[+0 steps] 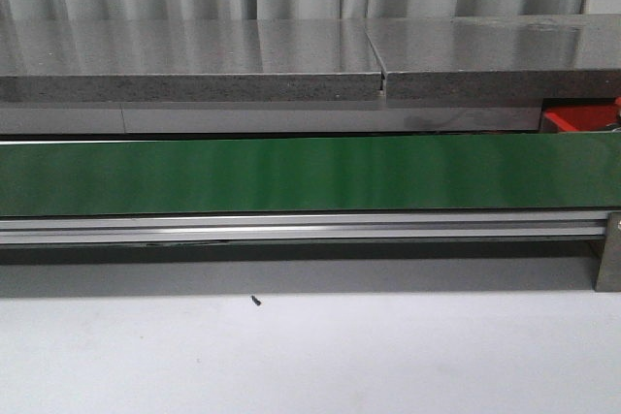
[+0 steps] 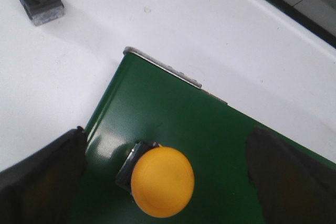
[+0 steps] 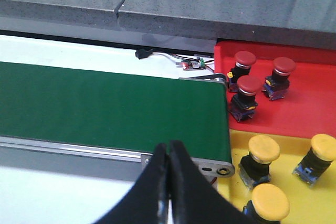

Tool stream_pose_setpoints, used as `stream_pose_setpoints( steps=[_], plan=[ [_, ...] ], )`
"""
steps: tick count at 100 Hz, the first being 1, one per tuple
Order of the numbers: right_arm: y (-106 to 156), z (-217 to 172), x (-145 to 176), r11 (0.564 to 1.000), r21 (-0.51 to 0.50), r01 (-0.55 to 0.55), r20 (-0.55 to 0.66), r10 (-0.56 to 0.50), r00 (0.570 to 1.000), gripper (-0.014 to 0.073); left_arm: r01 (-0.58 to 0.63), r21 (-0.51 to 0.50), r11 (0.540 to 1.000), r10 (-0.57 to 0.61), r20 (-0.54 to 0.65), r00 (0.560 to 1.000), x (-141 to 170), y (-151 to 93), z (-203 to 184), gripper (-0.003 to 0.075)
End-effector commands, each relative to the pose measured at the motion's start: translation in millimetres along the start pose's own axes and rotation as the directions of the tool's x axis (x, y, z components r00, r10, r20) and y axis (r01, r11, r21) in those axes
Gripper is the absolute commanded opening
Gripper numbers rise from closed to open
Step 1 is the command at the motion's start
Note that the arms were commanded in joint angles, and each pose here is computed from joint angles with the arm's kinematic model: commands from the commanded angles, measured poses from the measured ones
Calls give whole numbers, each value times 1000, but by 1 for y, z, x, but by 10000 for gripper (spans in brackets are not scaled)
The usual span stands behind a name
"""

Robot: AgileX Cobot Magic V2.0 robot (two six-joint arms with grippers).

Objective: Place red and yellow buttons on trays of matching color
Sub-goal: 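Set the yellow button on the green belt and open the left gripper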

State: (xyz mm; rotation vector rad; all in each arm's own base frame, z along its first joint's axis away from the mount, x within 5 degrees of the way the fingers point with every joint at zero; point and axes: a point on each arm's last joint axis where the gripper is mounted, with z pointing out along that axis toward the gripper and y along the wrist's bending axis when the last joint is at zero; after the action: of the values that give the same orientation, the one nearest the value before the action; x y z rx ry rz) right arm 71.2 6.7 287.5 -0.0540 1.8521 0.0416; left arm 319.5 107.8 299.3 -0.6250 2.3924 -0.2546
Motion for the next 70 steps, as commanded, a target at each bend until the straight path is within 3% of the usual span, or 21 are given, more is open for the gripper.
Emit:
stream_pose_setpoints(
  steps=[1, 30, 70],
  plan=[
    [-2, -3, -15, 1000, 19, -3, 97, 1, 995, -115, -17, 8, 1000, 15, 150, 989, -19, -5, -26, 597],
    [-2, -3, -15, 1000, 19, -3, 97, 1, 995, -115, 24, -55, 998, -16, 142, 990, -44, 25, -12, 597],
    [-2, -3, -15, 1000, 19, -3, 97, 1, 995, -115, 62, -68, 996, -59, 43, 997, -84, 58, 53, 597]
  ],
)
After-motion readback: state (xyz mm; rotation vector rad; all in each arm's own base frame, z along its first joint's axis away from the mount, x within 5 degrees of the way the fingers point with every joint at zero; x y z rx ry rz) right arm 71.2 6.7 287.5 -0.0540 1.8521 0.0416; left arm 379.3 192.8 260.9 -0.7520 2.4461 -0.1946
